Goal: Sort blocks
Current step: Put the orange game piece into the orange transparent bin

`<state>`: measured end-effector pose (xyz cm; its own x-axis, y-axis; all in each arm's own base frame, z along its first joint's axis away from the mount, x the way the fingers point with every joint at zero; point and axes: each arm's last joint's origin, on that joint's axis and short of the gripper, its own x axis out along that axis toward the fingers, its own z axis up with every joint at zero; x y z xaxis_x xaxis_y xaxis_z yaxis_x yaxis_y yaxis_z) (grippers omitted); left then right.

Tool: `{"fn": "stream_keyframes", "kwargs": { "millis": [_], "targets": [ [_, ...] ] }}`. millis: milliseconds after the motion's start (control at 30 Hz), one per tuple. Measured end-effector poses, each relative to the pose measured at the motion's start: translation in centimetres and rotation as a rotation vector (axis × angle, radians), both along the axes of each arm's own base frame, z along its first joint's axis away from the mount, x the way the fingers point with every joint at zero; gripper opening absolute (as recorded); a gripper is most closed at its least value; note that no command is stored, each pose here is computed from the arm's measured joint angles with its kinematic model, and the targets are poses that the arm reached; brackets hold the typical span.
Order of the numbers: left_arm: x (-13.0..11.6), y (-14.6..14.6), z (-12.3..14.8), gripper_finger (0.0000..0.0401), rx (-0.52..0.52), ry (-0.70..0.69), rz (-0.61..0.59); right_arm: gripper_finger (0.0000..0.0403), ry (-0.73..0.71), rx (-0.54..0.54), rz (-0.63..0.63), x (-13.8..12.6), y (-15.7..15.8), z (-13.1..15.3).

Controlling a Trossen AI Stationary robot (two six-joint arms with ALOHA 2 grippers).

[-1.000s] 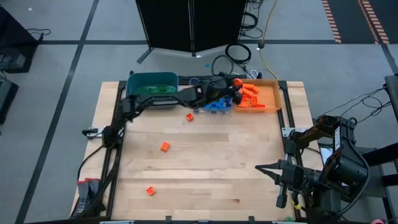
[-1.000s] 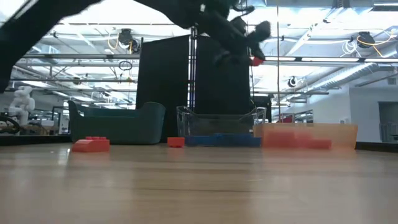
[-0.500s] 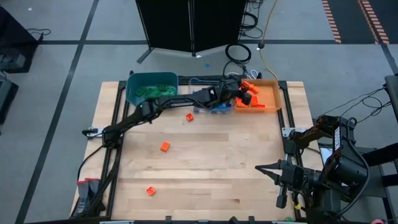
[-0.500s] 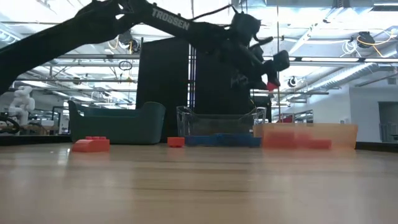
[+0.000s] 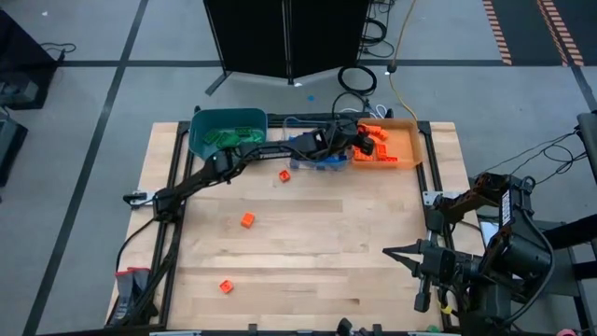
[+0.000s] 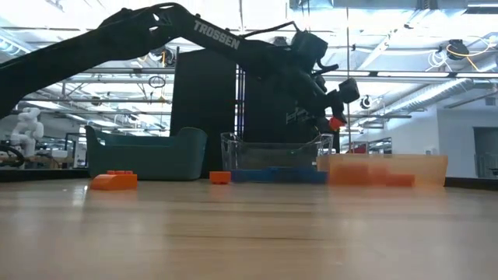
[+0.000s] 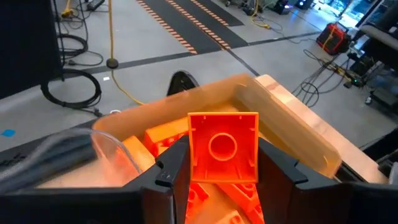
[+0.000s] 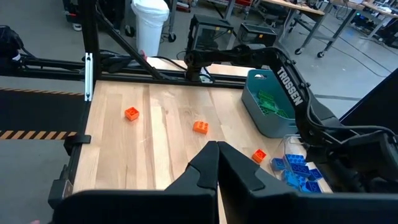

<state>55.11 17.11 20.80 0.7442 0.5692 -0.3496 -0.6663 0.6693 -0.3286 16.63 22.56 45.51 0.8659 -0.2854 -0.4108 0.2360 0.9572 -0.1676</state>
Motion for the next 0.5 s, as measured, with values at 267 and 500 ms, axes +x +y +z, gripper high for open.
{"fn": "stream_keyframes", "kwargs": {
  "millis": [267,500],
  "targets": [
    [-0.18,0.66,0.08,0.017,0.003,-0.008,0.012,0.0,-0.002,-0.005,-0.002,0.0,-0.03,0.0],
    [0.06,0.66,0.66,0.0177,0.026,-0.064,-0.018,0.0,-0.002,-0.005,-0.002,0.0,-0.03,0.0]
  ]
}}
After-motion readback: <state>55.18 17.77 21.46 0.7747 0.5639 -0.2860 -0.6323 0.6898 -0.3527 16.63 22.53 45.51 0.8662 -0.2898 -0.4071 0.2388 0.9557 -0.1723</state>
